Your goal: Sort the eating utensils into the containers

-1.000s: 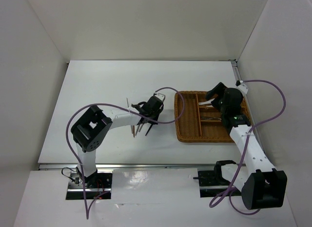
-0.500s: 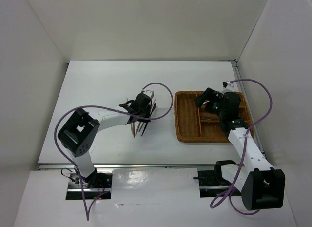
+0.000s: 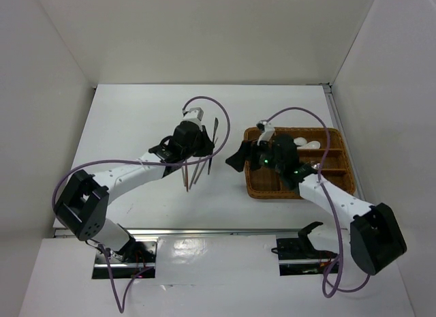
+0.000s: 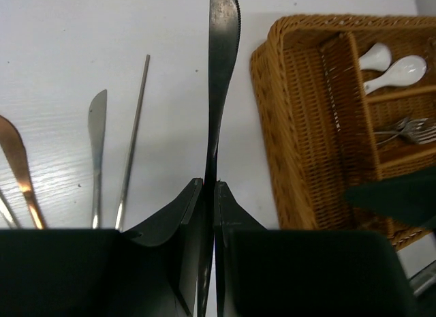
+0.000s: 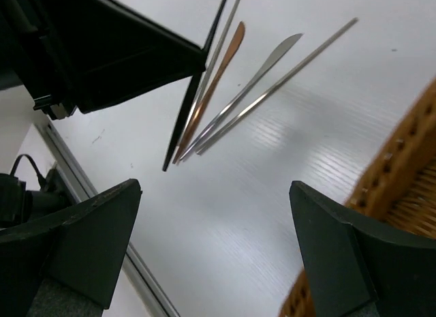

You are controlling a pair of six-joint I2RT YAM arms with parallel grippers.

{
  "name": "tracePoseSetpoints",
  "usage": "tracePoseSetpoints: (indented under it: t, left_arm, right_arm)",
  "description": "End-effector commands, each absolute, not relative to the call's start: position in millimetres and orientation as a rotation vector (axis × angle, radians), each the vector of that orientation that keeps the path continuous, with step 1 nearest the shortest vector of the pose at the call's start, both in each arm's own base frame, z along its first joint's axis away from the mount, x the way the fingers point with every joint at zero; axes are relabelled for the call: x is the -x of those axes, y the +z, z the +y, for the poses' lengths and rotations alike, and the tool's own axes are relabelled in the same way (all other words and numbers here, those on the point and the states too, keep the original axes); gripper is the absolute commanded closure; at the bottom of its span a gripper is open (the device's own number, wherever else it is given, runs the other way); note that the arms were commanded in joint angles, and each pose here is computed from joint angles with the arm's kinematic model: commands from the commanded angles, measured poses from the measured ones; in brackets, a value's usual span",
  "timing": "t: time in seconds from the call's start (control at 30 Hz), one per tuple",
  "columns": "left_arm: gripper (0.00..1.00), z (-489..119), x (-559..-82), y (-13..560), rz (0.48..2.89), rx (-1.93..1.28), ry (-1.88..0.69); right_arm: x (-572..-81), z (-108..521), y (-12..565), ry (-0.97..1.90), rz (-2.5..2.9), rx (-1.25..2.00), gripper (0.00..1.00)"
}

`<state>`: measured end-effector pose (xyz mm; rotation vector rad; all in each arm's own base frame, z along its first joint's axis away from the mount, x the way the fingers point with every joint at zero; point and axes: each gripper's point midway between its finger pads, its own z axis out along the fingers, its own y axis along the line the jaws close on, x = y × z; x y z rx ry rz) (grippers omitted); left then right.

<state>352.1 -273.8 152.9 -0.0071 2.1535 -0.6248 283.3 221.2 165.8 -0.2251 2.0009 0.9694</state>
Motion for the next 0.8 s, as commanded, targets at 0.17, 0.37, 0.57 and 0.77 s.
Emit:
tracePoseSetpoints:
  t: [0.17,0.37,0.57,0.77]
  left_arm:
    - [0.85,-290.9,-351.1,193.9,2.001,0.12,-0.76]
    - [0.85,-296.5,-341.7,200.3,1.979,0.142,-0.817]
    - [0.85,-302.5,-333.0,199.3,1.979,0.129,-0.848]
    - [0.83,-313.6,-328.8,209.5,1.954,0.117,-0.922]
  right_arm:
    - [-302.4,273.1,179.4,0.915,1.927,0.3,0.01]
    - [-310.8,282.3,181.6,0.911,1.903,0.283,0.01]
    - [-322.3,283.8,173.1,0.88,1.929,0.25,0.17]
    - [-326.1,286.7,167.3,0.882,1.943,0.239,0.37]
